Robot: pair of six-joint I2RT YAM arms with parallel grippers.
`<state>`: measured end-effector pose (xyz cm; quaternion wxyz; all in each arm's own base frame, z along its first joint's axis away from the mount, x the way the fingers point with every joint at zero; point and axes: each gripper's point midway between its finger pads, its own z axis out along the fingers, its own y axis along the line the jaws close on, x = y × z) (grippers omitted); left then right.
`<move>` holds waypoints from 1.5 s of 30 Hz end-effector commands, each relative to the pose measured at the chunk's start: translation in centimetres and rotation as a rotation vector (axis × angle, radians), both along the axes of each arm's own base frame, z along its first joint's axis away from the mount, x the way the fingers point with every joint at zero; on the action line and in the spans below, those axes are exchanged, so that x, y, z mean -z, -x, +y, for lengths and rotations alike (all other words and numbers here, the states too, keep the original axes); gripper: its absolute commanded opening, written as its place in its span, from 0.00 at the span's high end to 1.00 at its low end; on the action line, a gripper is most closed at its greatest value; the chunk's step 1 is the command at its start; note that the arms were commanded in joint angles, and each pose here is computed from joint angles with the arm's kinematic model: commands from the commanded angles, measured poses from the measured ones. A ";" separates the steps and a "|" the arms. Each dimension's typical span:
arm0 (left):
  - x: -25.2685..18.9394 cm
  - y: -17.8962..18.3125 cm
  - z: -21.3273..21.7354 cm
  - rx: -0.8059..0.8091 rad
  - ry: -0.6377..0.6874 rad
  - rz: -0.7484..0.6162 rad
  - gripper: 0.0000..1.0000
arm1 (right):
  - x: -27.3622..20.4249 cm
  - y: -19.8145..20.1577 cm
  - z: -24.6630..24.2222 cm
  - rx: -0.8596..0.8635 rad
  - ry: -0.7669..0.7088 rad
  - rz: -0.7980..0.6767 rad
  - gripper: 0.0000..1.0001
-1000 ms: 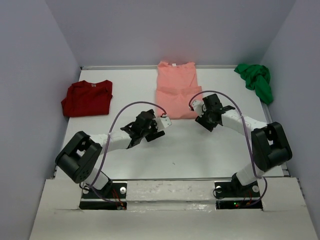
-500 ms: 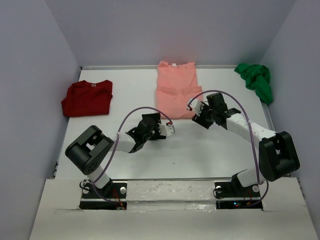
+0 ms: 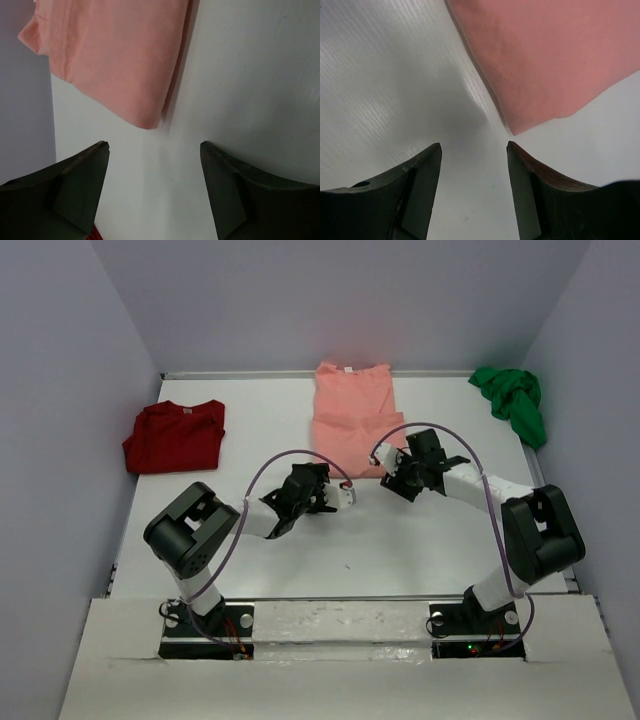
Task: Fold and stack the t-shirts
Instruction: Fold the tshirt
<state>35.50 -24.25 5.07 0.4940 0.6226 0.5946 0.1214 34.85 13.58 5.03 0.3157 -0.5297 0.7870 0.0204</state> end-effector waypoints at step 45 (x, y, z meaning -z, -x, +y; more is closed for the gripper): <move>-0.7 -1.2 -1.6 0.037 0.004 0.196 0.83 | -1.2 -2.1 0.7 0.006 -0.017 -0.020 0.39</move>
